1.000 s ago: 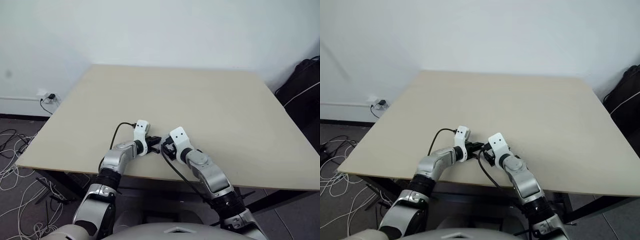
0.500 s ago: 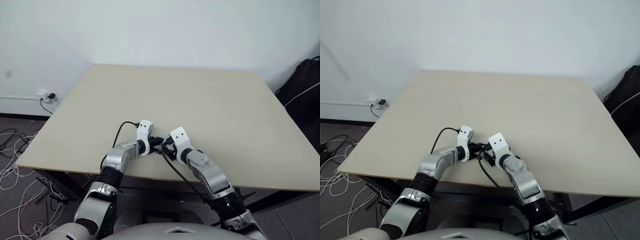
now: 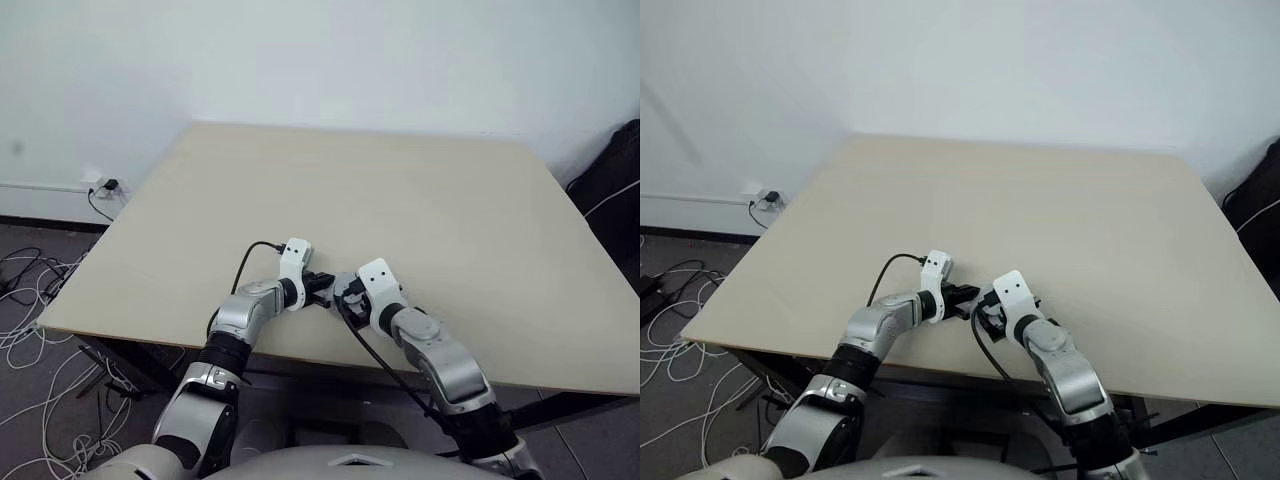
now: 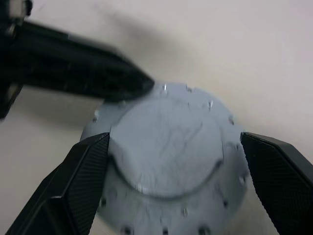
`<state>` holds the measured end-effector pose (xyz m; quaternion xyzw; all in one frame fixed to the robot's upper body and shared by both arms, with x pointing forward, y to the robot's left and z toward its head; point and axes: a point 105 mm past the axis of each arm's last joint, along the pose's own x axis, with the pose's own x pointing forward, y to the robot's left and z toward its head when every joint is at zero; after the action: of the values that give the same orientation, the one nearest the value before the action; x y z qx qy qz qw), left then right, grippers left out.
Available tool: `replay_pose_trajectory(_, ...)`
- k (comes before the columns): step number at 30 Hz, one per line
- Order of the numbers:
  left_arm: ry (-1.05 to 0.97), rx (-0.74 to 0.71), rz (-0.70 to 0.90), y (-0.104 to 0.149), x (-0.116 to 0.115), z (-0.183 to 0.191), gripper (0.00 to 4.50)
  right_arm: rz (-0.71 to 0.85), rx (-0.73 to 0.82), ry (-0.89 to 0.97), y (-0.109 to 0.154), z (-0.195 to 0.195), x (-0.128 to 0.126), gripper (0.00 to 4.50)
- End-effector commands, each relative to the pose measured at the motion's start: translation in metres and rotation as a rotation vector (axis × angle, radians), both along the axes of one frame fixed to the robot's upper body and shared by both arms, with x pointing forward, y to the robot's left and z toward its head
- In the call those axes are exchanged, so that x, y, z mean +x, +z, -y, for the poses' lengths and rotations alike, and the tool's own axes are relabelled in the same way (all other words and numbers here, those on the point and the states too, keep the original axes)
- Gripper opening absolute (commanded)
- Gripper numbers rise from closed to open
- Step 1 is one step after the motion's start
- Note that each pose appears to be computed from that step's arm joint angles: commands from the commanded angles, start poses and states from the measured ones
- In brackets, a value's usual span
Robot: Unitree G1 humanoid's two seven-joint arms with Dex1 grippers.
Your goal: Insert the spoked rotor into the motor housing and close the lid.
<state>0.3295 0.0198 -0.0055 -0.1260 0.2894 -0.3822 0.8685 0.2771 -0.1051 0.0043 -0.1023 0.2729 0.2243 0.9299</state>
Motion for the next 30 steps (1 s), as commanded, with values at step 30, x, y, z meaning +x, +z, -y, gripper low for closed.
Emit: replay_pose_trajectory(30,0.239,-0.077,0.182,0.036,0.025,-0.036,0.0,-0.097,0.077,0.04,0.004,0.039,-0.035,4.47)
